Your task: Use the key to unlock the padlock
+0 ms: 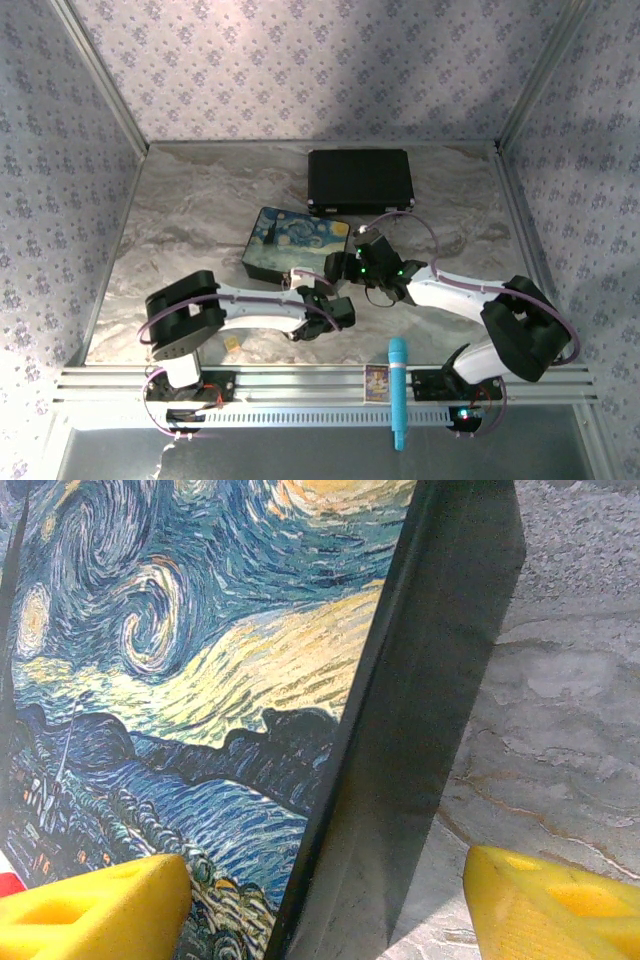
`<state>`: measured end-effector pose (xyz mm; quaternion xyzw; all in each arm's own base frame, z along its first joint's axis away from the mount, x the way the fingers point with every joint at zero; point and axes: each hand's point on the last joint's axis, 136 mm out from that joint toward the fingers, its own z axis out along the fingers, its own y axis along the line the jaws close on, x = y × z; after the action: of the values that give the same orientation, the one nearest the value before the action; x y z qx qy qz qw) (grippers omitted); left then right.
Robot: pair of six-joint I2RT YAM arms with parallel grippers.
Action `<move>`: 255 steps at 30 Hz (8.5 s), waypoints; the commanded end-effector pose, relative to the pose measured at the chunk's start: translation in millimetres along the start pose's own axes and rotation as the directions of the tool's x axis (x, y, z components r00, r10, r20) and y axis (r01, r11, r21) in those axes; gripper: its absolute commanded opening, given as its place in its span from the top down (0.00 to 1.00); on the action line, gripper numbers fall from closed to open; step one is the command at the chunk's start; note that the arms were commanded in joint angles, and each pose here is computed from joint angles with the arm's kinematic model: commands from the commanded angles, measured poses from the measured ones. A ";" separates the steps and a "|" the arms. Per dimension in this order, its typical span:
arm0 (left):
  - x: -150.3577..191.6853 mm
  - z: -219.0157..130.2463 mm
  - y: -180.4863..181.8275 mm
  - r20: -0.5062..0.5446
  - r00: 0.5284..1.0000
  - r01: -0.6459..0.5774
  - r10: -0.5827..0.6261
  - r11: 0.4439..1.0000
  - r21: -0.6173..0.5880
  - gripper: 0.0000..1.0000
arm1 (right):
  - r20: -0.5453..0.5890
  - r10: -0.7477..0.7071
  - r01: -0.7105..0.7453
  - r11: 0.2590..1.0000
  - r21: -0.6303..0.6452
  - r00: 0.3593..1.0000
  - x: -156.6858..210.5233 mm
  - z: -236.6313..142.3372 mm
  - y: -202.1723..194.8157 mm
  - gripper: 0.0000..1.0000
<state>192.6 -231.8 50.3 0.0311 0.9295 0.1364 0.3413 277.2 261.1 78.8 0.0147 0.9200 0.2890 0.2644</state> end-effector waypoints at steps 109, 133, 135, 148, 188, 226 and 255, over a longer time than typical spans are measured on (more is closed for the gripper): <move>42.3 1.8 5.3 -0.105 0.970 -0.231 0.220 0.968 -0.102 0.75 | -0.164 0.009 0.029 0.973 0.230 0.986 52.9 12.0 -77.9 0.24; 41.9 -17.5 0.1 -0.110 0.969 -0.231 0.222 0.969 -0.082 0.79 | -0.203 0.004 0.044 0.972 0.233 0.979 59.0 22.1 -74.9 0.23; 40.9 -19.8 -1.5 -0.107 0.972 -0.217 0.210 0.974 -0.058 0.78 | -0.212 0.003 0.048 0.971 0.235 0.977 59.6 23.8 -75.7 0.23; 33.9 -24.8 -1.2 -0.095 0.973 -0.218 0.212 0.974 -0.067 0.73 | -0.220 -0.009 0.060 0.973 0.225 0.976 52.7 27.1 -67.0 0.22; -19.5 -56.6 108.7 -0.094 0.934 0.354 -0.345 0.858 0.373 0.00 | -0.047 -0.345 0.341 0.938 -0.066 0.938 23.2 -47.3 45.4 0.02; -16.4 -2.6 122.1 -0.169 0.887 0.461 -0.430 0.842 0.279 0.01 | -0.188 -0.452 0.440 0.892 -0.106 0.872 155.2 43.2 68.9 0.71; -72.8 -40.8 46.8 0.127 0.812 -0.582 0.569 0.805 0.113 0.08 | -0.055 -0.058 0.037 0.942 -0.334 0.997 126.2 30.3 62.3 0.96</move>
<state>234.5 -207.6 154.7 0.2374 0.8918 0.1196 0.3660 172.9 355.0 35.4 -0.0861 0.8674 0.4295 0.2362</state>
